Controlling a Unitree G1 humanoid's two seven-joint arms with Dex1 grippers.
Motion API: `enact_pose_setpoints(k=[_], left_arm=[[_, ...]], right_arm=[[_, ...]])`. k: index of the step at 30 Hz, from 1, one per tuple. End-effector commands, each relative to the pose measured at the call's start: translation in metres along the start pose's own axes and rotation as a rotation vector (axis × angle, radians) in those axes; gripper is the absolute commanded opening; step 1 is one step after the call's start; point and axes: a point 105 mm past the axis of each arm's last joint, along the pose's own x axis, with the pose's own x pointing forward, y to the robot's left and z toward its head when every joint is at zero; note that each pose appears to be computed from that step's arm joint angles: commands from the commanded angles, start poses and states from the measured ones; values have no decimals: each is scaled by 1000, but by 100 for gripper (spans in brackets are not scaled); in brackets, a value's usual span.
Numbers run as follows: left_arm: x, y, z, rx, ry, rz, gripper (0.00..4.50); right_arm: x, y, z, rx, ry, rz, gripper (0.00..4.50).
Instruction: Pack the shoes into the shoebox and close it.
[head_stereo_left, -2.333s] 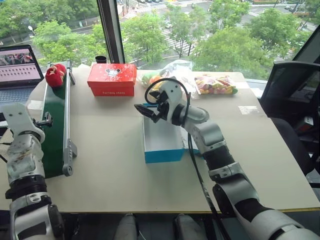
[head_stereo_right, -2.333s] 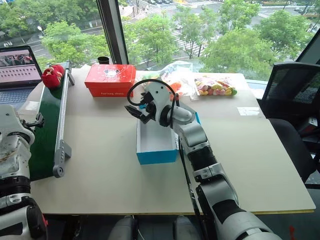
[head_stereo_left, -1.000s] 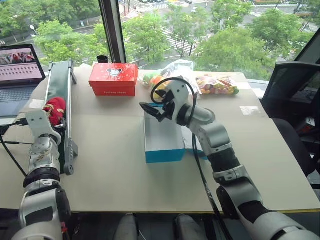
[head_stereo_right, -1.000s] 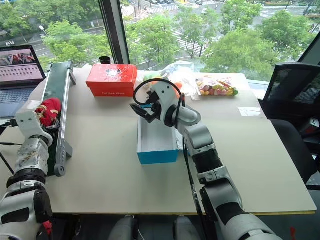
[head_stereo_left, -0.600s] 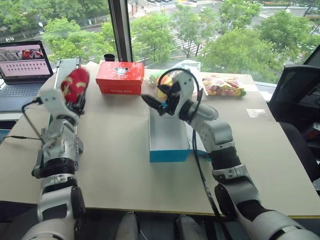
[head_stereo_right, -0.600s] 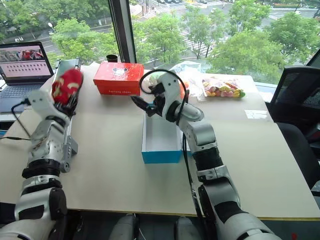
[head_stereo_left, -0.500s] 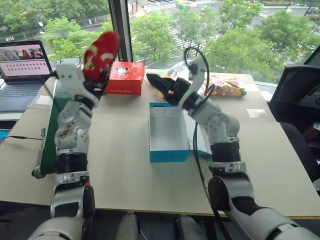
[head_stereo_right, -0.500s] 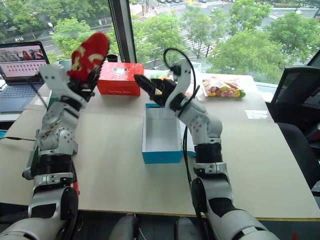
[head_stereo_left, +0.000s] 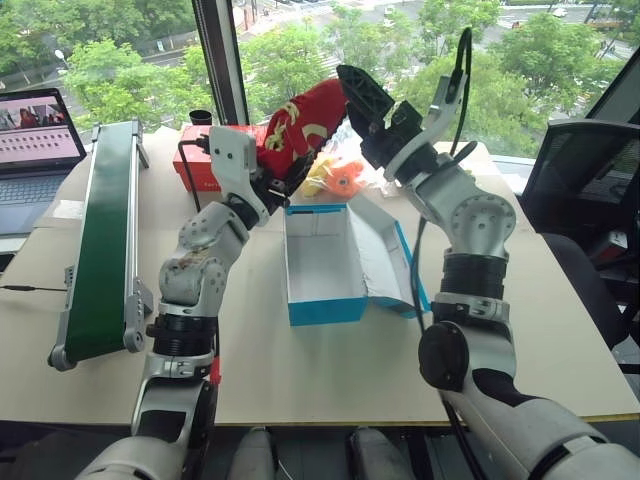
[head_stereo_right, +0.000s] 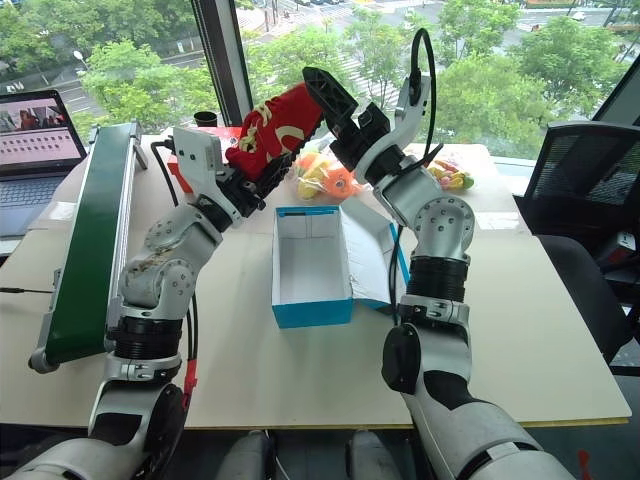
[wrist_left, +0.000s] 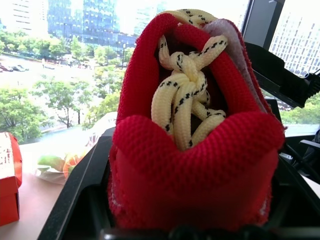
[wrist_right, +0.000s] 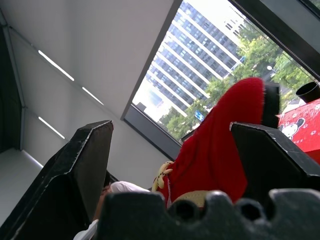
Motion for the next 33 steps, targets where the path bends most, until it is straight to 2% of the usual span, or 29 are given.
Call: enact_pose_setpoints(k=[1, 3, 5, 7, 10, 12, 17, 21, 26, 31, 33], left_arm=[[4, -23, 25, 34, -88, -78, 256], [4, -18, 28, 34, -98, -62, 256], [4, -11, 32, 45, -104, -36, 256], [3, -7, 33, 62, -105, -26, 256], [-2, 2, 37, 75, -107, 0, 256], [-4, 3, 38, 74, -108, 5, 256], [-1, -10, 37, 61, -106, -19, 256], [3, -34, 34, 54, -85, -59, 256], [4, -47, 34, 16, -90, -78, 256], [5, -57, 23, -8, -65, -97, 256], [6, -57, 23, -7, -68, -92, 255]], right_arm=[[4, 14, -2, -35, 14, 40, 450], [0, 3, 0, -64, 17, -11, 450], [-8, -16, 9, -107, 2, -86, 450], [-15, -21, 20, -129, -13, -102, 450], [-36, -30, 67, -178, -122, -157, 450], [-44, -32, 78, -197, -149, -179, 450], [-39, -35, 53, -202, -67, -172, 450], [-25, -21, 33, -203, -20, -123, 450], [-17, -11, 23, -180, -8, -86, 450], [-12, -6, 17, -173, 14, -60, 450], [-12, -4, 17, -173, 12, -54, 398]])
